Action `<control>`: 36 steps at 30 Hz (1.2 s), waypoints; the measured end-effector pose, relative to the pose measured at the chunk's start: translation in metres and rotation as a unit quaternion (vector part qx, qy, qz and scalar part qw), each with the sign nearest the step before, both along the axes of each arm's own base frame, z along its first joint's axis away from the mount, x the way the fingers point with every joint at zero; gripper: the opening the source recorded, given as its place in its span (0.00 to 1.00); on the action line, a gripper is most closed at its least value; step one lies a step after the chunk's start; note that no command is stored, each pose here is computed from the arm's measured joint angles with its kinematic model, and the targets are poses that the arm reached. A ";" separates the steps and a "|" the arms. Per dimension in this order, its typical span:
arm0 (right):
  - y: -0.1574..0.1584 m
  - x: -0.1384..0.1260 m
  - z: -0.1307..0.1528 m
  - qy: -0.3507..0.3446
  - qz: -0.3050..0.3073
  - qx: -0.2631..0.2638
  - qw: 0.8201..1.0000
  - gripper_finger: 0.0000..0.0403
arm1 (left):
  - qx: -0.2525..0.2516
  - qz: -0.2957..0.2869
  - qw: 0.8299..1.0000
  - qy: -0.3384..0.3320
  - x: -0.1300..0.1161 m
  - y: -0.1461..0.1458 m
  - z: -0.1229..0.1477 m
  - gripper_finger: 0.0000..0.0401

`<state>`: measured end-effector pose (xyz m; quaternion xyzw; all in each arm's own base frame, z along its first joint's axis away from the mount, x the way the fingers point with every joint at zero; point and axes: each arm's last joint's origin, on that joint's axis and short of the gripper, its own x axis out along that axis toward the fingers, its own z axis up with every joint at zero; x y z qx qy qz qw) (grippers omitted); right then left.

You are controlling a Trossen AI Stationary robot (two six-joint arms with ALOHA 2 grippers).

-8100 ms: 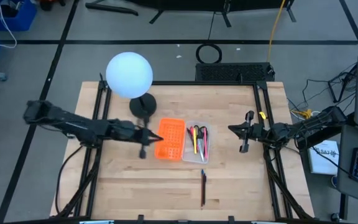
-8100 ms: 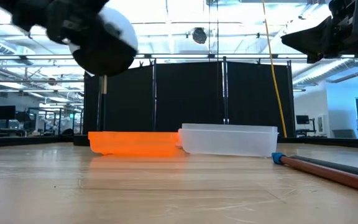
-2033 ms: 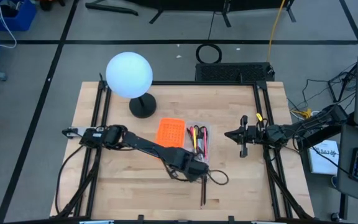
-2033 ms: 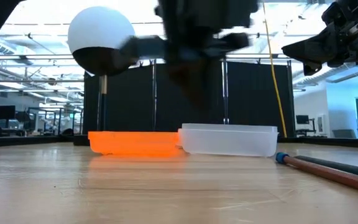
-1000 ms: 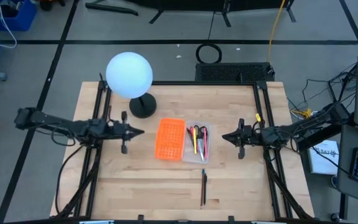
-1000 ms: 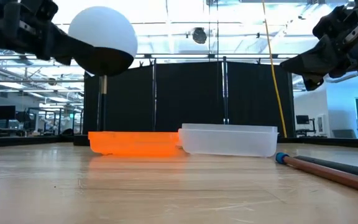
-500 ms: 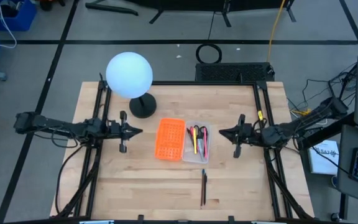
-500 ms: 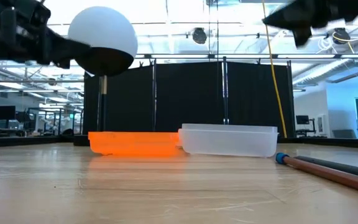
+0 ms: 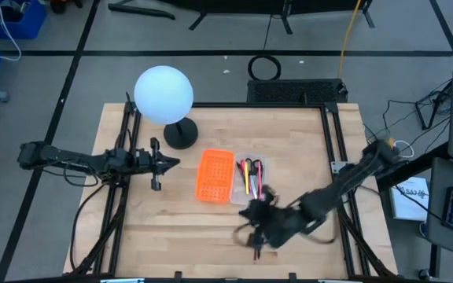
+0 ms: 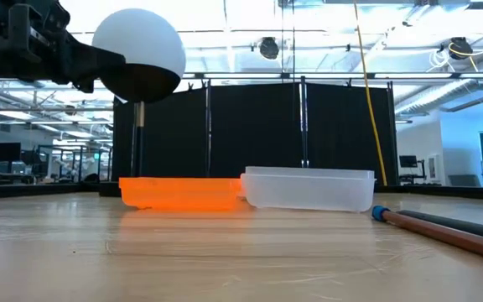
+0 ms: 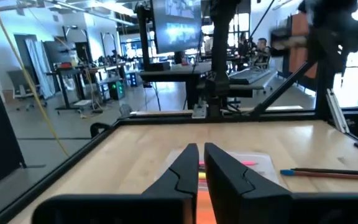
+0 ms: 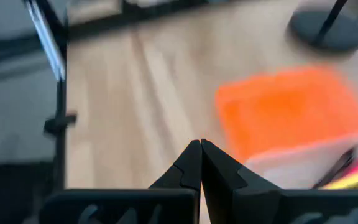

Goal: Pick & place school supplies into a supply box
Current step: Put the brown pencil into the orange supply box

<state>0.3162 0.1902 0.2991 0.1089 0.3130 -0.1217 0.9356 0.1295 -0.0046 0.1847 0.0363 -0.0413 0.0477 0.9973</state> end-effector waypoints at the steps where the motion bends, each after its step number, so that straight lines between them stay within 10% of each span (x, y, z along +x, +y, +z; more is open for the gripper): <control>1: 0.005 0.008 -0.002 0.032 0.009 0.014 0.999 0.00 | -0.004 0.000 1.000 0.000 0.000 0.000 0.000 0.10; 12: 0.013 0.029 -0.052 0.338 0.103 -0.046 0.935 0.00 | -0.008 -0.002 1.000 -0.015 0.000 0.000 0.003 0.11; 21: 0.002 0.022 -0.072 0.395 0.172 -0.099 0.897 0.00 | 0.017 0.002 1.000 -0.024 -0.001 0.000 0.005 0.12; 28: -0.019 0.028 -0.098 0.374 -0.051 0.022 0.926 0.00 | 0.021 0.003 0.999 -0.024 -0.001 0.000 0.005 0.12; 36: -0.027 0.022 -0.127 0.358 -0.247 0.162 0.886 0.00 | 0.035 0.005 0.999 -0.022 -0.001 0.000 0.005 0.12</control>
